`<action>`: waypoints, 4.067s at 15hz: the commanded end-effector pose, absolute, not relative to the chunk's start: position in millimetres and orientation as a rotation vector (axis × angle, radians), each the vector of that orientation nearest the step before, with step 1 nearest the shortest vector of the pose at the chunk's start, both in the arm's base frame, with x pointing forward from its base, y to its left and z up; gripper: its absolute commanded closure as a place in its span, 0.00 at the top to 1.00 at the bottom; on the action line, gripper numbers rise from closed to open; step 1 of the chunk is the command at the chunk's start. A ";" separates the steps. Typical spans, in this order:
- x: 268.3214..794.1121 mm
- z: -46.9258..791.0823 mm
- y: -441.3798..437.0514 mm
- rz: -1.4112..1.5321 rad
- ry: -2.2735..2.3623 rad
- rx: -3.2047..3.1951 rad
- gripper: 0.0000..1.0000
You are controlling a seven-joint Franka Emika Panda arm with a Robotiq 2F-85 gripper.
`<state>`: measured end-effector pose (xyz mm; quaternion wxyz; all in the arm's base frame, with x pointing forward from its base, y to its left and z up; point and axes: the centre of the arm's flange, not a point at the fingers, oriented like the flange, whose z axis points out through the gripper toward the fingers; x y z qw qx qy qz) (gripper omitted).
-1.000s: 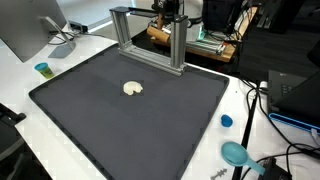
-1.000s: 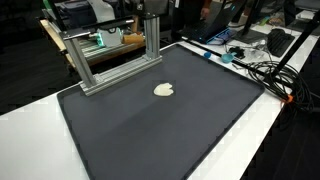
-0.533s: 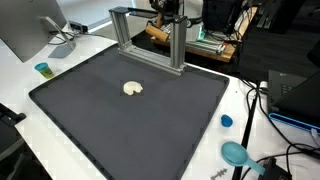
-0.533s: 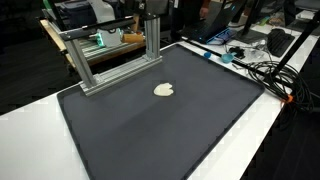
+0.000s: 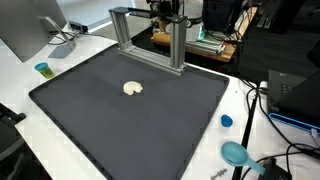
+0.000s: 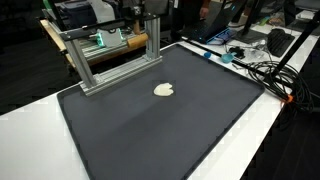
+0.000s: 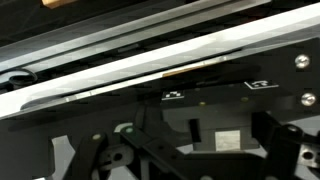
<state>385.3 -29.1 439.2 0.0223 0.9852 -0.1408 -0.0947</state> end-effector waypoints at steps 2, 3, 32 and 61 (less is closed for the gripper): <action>387.8 449.8 -38.9 -0.346 -0.573 3.067 1.00; 386.9 449.8 -38.8 -0.387 -0.550 3.083 1.00; 379.0 449.6 -14.6 -0.557 -0.205 3.167 1.00; 361.4 434.0 -25.1 -0.302 -0.414 3.042 1.00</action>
